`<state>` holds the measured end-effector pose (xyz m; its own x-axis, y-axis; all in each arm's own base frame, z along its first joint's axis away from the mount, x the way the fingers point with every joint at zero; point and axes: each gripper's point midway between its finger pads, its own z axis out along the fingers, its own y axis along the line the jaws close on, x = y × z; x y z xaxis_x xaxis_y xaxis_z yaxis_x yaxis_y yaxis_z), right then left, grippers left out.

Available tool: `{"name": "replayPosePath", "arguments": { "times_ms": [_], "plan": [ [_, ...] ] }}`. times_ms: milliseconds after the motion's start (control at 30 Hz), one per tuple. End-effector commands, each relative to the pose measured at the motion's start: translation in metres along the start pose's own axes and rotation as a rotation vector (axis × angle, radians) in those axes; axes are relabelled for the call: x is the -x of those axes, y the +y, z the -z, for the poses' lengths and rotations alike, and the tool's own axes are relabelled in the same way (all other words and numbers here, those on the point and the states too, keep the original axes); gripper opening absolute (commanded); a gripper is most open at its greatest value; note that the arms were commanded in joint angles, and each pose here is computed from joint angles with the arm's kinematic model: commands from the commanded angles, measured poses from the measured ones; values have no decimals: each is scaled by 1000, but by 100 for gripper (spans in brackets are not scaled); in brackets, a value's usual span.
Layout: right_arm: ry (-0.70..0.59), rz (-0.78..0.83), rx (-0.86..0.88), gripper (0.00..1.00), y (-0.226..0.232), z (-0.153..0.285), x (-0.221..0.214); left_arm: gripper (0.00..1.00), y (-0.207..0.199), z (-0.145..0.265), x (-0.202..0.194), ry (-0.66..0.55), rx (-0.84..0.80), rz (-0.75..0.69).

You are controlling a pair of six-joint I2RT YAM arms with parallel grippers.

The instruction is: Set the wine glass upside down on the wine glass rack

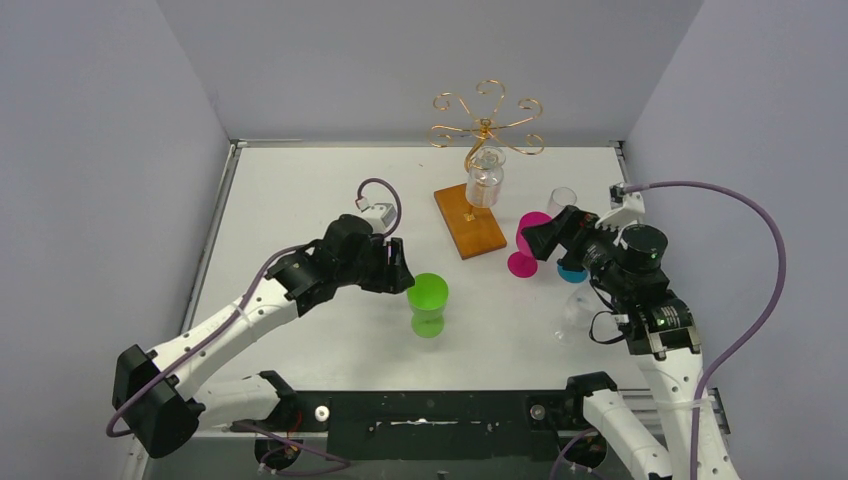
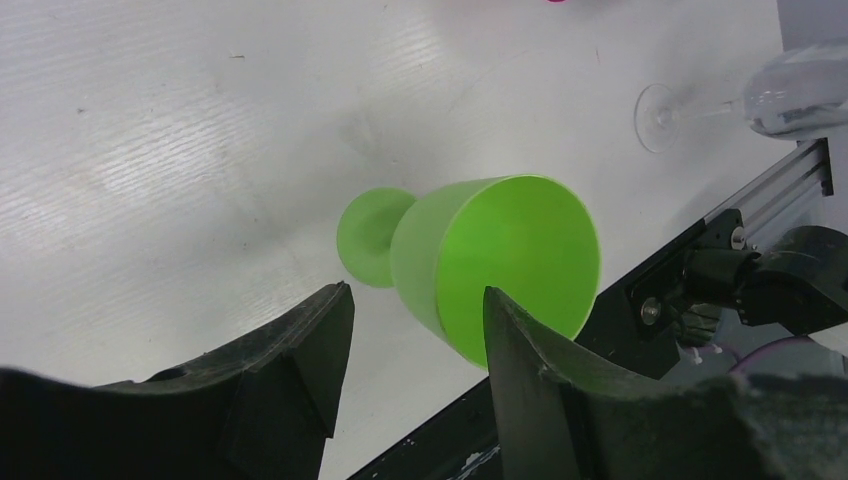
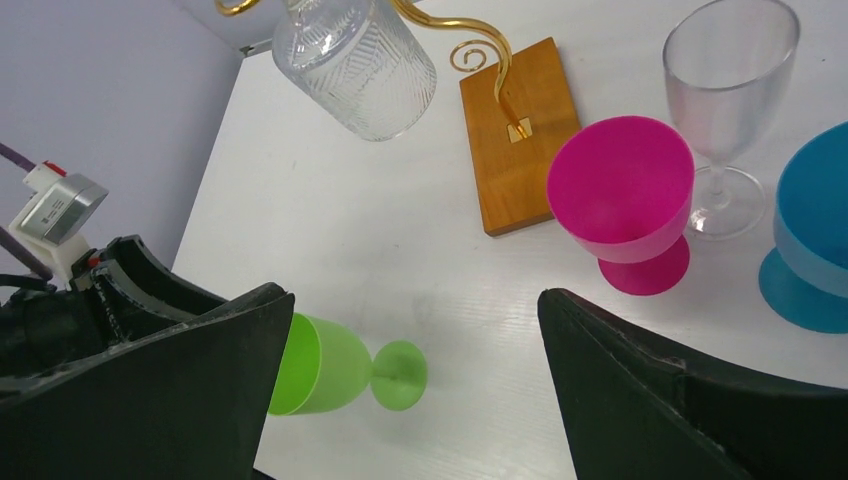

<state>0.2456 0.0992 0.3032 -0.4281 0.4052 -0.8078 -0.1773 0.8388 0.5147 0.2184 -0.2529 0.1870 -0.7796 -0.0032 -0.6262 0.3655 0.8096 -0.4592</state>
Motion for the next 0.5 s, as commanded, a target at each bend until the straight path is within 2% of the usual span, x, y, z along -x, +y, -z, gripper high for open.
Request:
{"name": "replayPosePath", "arguments": {
  "times_ms": [0,467],
  "plan": [
    [-19,18,95,98,14,-4,2,49,-24,-5,25,-64,-78,-39],
    [7,22,132,88,14,-10,-11,33,-2,-15,11,-39,58,-83]
  ]
}}
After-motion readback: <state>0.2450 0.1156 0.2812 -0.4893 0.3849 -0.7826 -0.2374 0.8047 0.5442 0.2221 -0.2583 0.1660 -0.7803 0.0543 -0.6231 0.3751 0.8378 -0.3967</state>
